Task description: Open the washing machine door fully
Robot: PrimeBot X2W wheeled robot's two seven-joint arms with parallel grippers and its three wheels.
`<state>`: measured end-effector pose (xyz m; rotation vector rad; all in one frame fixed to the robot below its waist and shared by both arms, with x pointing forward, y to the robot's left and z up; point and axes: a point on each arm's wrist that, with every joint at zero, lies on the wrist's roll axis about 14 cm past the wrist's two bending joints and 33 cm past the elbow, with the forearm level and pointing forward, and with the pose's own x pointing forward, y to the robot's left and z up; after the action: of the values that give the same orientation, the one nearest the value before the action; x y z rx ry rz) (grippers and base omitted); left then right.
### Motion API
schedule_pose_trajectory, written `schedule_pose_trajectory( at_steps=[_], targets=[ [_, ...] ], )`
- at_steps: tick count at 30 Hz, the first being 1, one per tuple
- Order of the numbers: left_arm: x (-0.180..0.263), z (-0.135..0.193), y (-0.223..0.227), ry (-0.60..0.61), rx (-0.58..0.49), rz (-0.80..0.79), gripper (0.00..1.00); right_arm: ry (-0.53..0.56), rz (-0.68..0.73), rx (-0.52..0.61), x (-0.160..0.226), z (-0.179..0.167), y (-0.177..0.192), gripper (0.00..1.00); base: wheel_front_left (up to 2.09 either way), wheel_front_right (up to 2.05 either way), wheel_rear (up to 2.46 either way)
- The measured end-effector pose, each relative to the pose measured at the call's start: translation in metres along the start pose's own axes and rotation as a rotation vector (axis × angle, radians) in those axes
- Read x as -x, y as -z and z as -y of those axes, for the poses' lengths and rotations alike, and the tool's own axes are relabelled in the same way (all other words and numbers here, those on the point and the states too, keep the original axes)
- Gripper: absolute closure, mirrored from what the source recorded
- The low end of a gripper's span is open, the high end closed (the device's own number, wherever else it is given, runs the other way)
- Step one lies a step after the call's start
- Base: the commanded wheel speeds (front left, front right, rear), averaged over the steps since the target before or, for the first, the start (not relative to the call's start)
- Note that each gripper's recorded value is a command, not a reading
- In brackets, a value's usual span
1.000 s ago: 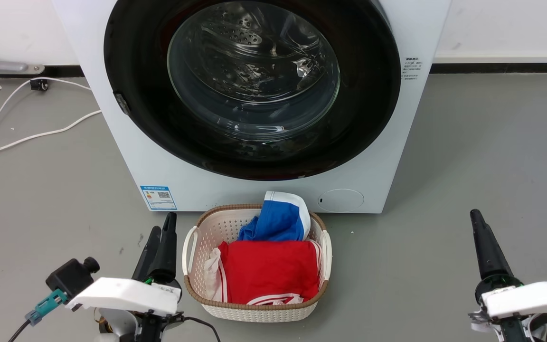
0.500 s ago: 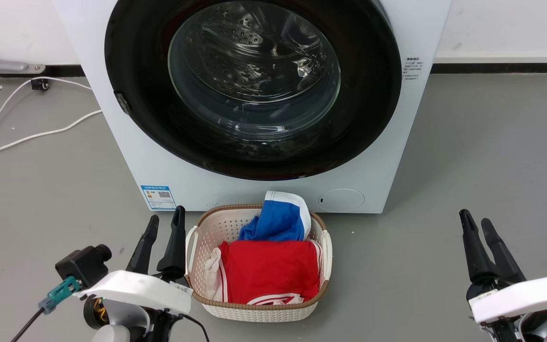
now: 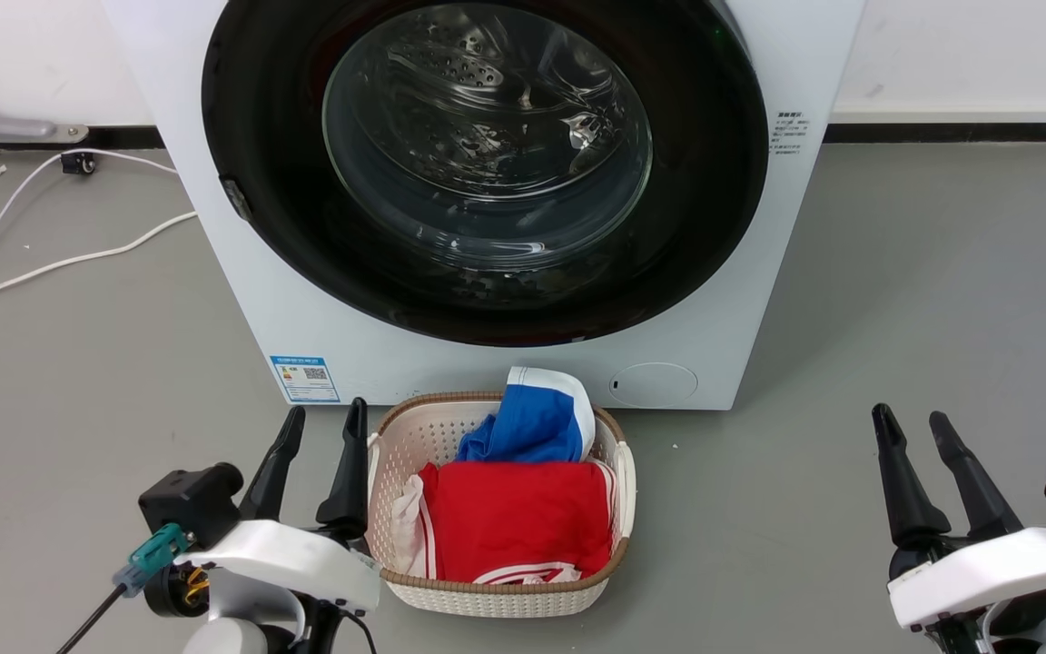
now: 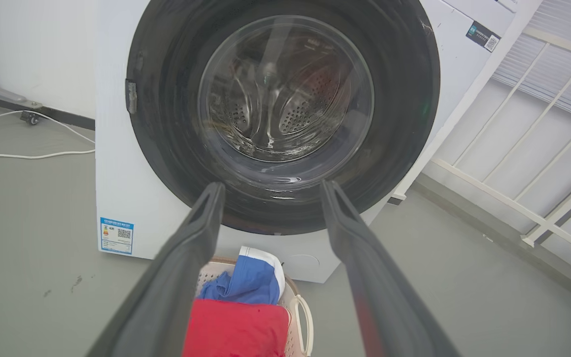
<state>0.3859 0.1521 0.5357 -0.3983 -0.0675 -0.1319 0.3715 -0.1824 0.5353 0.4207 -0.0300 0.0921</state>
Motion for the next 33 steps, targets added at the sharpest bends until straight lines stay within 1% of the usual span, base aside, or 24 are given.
schedule_pose_trajectory(
  at_steps=[6,15,25,33],
  targets=[
    [0.0,0.002,-0.003,0.015,-0.089,0.01,0.0,-0.006,-0.012,0.082,0.002,-0.002,0.001,0.0,0.0,0.0,0.0],
    [0.002,0.005,0.002,0.039,-0.191,0.003,0.0,-0.001,-0.035,0.204,0.006,-0.003,0.004,0.0,0.0,0.0,0.0],
    [0.002,0.007,0.007,0.06,-0.25,-0.003,0.0,0.01,-0.034,0.286,0.009,-0.003,0.003,0.0,0.0,0.0,0.0],
    [0.003,0.006,0.009,0.065,-0.284,0.001,0.0,0.017,-0.031,0.324,0.01,-0.003,0.002,0.0,0.0,0.0,0.0]
  ],
)
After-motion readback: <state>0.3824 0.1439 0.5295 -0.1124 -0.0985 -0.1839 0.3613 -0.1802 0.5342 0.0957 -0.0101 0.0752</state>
